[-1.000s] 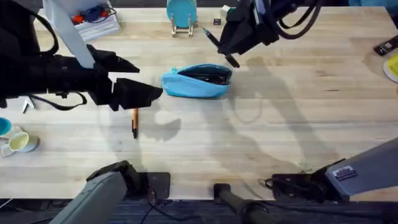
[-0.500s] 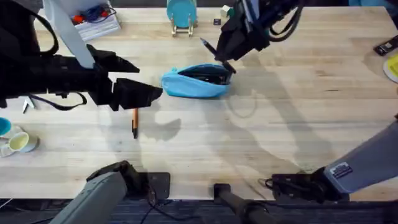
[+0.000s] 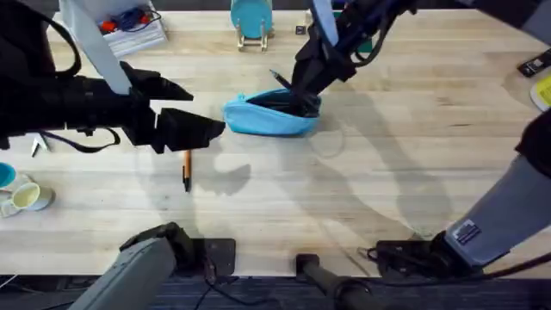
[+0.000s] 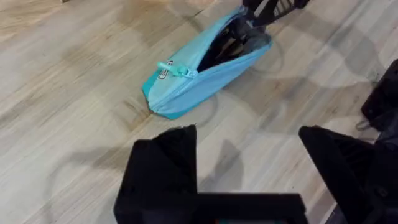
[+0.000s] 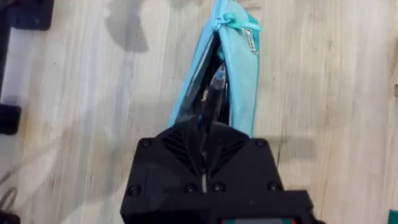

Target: Unzip the bag, pick up the pens from the table one at a time and place them inside, then zip the bag closed.

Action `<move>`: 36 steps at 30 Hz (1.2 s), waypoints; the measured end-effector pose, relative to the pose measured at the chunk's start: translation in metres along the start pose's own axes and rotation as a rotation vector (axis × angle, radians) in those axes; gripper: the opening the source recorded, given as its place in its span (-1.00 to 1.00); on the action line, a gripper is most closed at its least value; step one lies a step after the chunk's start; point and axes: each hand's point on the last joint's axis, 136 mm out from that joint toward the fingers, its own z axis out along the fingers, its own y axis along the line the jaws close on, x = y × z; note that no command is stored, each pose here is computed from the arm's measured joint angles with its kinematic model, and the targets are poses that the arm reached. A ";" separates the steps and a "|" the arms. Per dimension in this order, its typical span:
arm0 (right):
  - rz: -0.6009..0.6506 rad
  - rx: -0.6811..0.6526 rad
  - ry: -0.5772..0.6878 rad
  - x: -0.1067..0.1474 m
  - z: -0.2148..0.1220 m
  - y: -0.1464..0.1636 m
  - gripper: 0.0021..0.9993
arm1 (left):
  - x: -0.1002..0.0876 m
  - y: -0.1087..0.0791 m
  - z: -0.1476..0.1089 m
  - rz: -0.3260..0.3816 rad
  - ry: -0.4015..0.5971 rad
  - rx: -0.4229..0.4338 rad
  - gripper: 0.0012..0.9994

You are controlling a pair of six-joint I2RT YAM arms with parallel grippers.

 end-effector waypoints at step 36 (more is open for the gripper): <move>0.017 -0.055 0.016 0.010 0.026 -0.003 0.98 | 0.000 0.000 0.000 0.000 0.000 0.000 0.99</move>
